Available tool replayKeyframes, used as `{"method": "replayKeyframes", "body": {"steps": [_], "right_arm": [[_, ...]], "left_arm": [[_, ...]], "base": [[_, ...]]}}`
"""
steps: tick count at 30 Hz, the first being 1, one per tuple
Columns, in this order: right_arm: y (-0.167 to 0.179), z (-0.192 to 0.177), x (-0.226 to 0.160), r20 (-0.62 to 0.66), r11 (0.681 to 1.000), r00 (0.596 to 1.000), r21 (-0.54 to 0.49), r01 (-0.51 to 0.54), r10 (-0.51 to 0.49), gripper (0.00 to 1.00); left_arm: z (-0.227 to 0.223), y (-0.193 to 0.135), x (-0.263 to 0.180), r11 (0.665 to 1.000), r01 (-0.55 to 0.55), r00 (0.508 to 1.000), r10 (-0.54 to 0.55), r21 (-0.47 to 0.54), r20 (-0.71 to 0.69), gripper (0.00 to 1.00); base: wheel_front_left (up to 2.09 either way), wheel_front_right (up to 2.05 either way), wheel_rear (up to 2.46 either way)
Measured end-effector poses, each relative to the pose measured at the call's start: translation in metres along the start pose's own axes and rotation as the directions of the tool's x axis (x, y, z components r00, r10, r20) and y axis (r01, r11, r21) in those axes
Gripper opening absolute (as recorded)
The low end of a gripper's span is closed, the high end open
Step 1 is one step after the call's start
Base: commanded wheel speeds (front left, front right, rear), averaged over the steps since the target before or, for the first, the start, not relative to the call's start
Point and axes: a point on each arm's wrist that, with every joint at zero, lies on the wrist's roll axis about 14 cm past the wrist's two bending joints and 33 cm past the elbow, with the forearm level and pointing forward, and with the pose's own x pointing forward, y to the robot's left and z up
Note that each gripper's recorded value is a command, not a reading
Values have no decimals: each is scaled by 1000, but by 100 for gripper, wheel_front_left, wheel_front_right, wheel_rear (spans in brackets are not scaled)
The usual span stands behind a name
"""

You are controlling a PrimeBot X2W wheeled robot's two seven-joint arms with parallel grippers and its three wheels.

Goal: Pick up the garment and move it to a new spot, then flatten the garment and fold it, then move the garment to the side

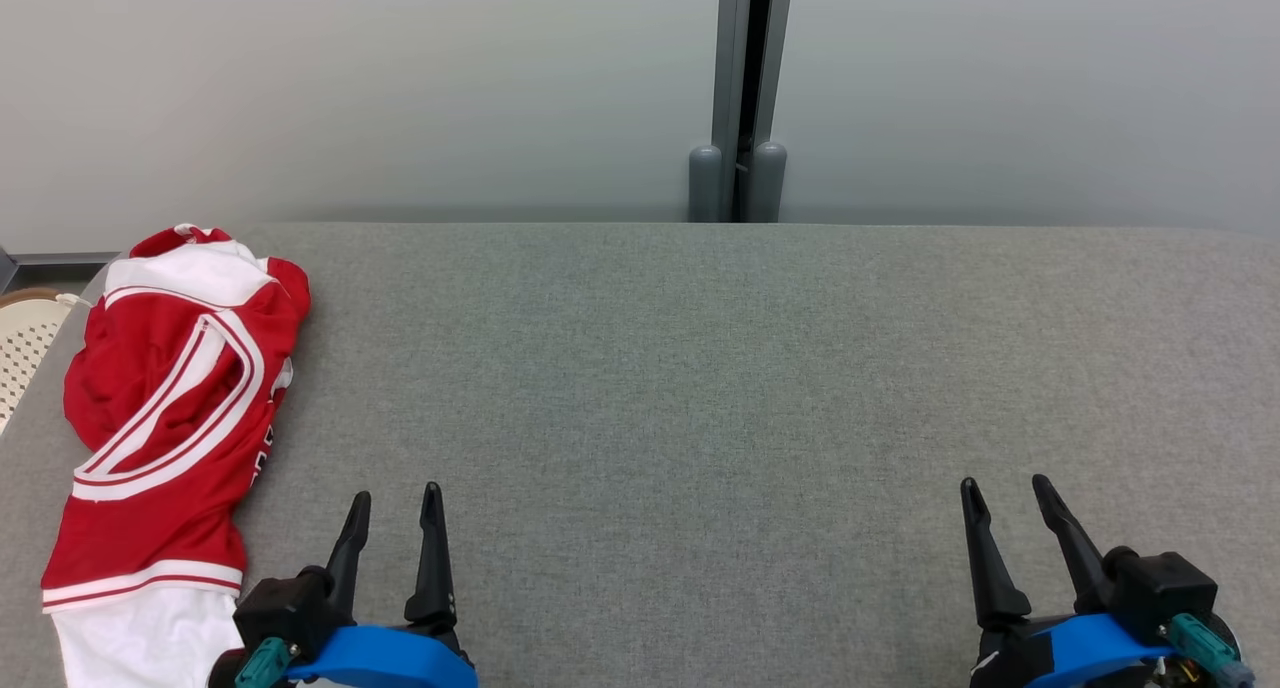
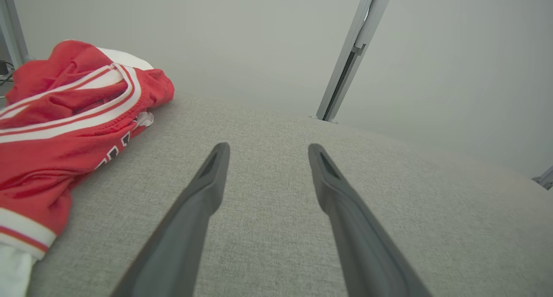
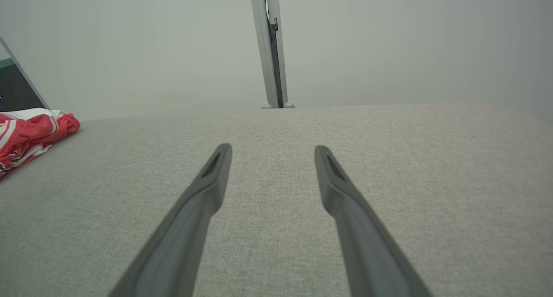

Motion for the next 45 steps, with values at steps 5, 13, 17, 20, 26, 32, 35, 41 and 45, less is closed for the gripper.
{"method": "replayKeyframes", "body": {"steps": [5, 13, 17, 20, 26, 32, 35, 41, 45], "right_arm": [[1, -1, 0, 1, 999, 1000, -34, -8, 8, 100], [3, -1, 1, 4, 996, 1000, -86, -21, 22, 100], [5, -1, 0, 5, 993, 999, -116, -32, 33, 100], [5, -1, 0, 5, 992, 999, -119, -33, 34, 100], [5, -2, -1, 1, 992, 999, -118, -34, 34, 100], [6, -2, -1, 2, 992, 999, -118, -35, 35, 100], [6, -2, 0, 3, 992, 999, -117, -35, 35, 100], [15, -3, 3, -1, 991, 998, -117, -64, 64, 100], [37, -3, 12, -4, 984, 991, -121, -132, 132, 100]], "left_arm": [[-1, 0, 0, 1000, 3, 1000, -3, 29, 2, 100], [0, -1, 1, 997, 9, 1000, -10, 70, 11, 100], [1, -2, 1, 996, 14, 1000, -16, 92, 16, 100], [1, -2, 1, 995, 15, 1000, -17, 98, 15, 100], [-1, -1, 0, 995, 13, 1000, -14, 98, 9, 100], [-1, -1, 1, 995, 12, 1000, -13, 98, 8, 100], [0, 0, 0, 995, 9, 1000, -10, 98, 12, 100], [14, 13, -11, 995, -38, 998, 32, 97, 58, 100], [25, 34, -28, 990, -114, 990, 105, 89, 99, 100]], "base": [[0, 0, 0], [0, 0, 0], [0, 0, 0], [0, 0, 0], [0, 0, 0], [0, 0, 0], [0, 0, 0], [0, 0, 0], [0, 0, 0]]}}
